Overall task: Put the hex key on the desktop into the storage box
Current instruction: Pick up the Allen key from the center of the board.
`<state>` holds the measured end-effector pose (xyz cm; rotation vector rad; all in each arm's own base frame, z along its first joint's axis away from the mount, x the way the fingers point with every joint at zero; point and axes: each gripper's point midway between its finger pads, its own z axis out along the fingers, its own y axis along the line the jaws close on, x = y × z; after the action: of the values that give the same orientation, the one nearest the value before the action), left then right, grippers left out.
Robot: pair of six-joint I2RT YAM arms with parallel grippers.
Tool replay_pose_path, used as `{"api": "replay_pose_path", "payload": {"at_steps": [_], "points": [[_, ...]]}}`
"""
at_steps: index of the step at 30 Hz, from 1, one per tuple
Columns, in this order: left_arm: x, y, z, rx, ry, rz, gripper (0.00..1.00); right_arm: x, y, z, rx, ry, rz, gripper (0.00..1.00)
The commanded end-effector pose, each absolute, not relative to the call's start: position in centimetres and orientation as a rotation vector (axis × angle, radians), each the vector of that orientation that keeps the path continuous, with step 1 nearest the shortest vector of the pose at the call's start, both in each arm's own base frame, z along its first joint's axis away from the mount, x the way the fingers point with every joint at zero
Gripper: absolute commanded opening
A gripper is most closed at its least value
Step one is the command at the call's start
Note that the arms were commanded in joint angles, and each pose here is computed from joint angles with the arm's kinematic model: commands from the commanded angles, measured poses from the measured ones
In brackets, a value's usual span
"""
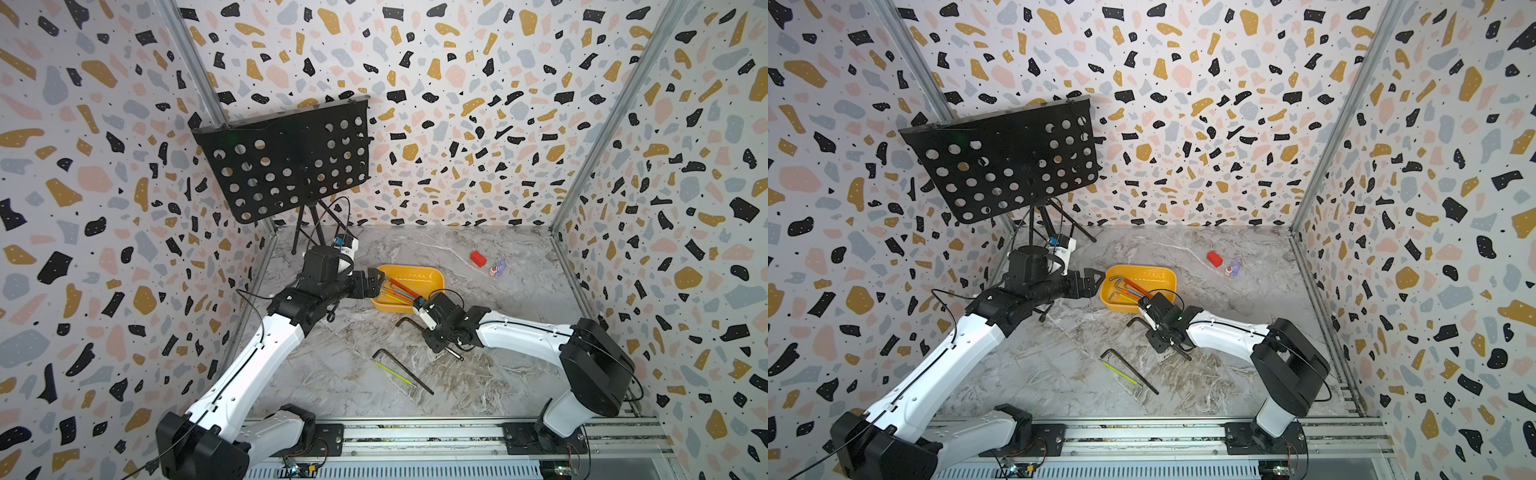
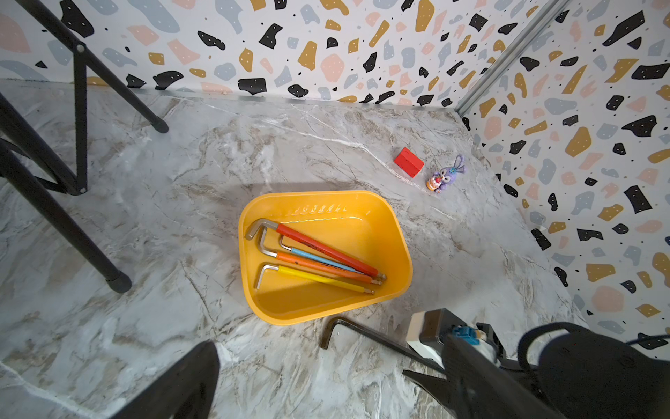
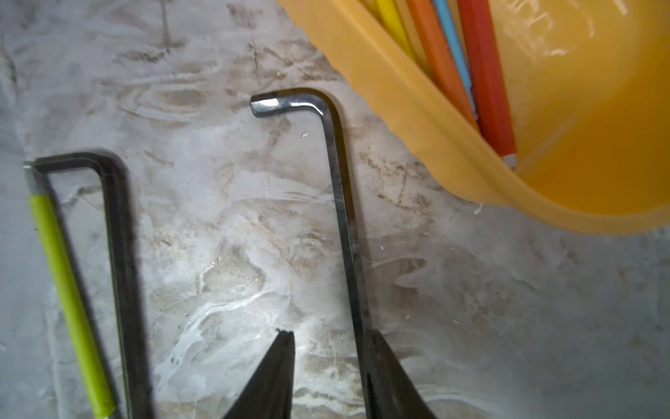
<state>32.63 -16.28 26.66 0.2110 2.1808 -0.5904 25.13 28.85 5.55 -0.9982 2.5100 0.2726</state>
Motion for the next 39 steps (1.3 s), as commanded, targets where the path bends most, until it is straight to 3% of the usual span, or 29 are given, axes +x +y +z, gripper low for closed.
{"api": "replay_pose_path", "payload": {"at_steps": [1,20,23,27,33,39], "points": [[33.1,-16.2,27.0,0.203,2.152,-0.594,1.00,25.7,30.2,6.3,-1.059,2.483,0.345,0.39],[33.4,-16.4,26.4,0.204,2.170,-0.592,1.00,25.9,30.2,-0.3,-1.151,2.579,0.354,0.35],[33.4,-16.4,26.3,0.204,2.173,-0.592,1.00,25.6,29.9,-1.0,-1.152,2.592,0.347,0.25],[33.4,-16.4,26.3,0.206,2.173,-0.593,1.00,25.3,29.5,-1.5,-1.134,2.601,0.346,0.02],[33.3,-16.4,26.4,0.205,2.170,-0.591,1.00,25.0,29.6,0.6,-1.095,2.553,0.402,0.00],[33.3,-16.0,27.0,0.191,2.153,-0.574,1.00,25.5,29.5,6.5,-1.036,2.429,0.429,0.00]]}}
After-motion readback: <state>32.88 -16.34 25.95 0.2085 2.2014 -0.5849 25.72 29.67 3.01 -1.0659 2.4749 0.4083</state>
